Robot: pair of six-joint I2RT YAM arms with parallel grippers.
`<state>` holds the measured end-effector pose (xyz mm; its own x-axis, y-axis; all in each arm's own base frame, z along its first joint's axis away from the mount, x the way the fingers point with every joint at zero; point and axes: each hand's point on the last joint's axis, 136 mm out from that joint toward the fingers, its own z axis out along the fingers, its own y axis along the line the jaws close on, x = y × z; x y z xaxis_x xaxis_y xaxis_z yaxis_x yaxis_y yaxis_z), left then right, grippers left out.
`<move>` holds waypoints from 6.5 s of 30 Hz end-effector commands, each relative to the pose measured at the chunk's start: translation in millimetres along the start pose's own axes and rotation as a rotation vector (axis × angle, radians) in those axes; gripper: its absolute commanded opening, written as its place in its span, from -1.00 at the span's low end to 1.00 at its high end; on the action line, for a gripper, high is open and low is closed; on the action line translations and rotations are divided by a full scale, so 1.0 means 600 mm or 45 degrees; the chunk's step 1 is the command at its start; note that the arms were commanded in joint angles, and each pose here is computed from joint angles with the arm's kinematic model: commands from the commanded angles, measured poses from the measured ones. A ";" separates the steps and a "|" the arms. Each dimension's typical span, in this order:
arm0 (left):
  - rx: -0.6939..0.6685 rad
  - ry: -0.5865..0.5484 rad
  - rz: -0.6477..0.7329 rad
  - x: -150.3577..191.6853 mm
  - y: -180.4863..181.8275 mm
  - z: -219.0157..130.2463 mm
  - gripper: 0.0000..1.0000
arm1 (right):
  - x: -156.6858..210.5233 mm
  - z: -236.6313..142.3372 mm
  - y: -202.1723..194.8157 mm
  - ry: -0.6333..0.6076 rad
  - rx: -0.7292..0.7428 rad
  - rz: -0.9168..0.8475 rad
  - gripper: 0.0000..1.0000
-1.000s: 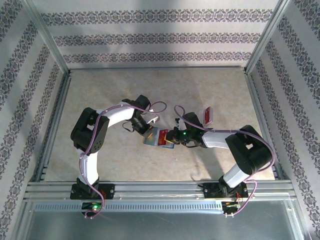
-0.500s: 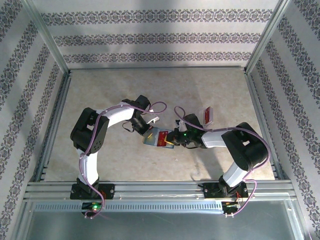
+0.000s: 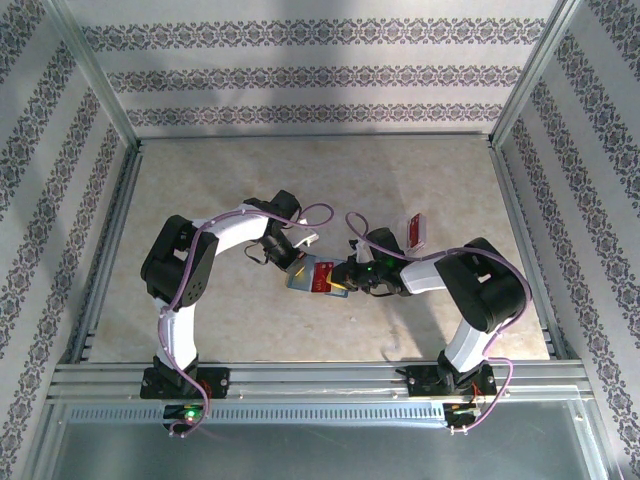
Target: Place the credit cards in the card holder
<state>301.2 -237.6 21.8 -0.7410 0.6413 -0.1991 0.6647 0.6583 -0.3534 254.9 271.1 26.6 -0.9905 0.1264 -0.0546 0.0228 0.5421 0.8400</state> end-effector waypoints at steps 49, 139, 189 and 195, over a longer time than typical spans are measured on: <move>-0.053 0.054 -0.010 0.027 0.004 0.001 -1.00 | 0.005 0.016 -0.020 -0.031 0.106 0.033 -0.65; 0.120 -0.061 -0.315 0.026 0.005 -0.013 -0.93 | -0.025 0.046 0.024 0.043 0.540 -0.103 -0.62; 0.202 -0.178 -0.358 0.006 -0.026 -0.053 -1.00 | -0.012 -0.060 -0.009 -0.068 0.654 -0.066 -0.37; 0.247 -0.182 -0.365 -0.002 -0.032 -0.053 -1.00 | -0.009 -0.044 -0.006 -0.054 0.604 -0.057 -0.39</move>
<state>295.1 -235.1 49.1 -0.9126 0.3626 -0.1891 0.4043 0.7305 -0.5504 253.4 241.3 36.3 -0.9861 0.1291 -0.1049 0.0636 0.8752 0.4796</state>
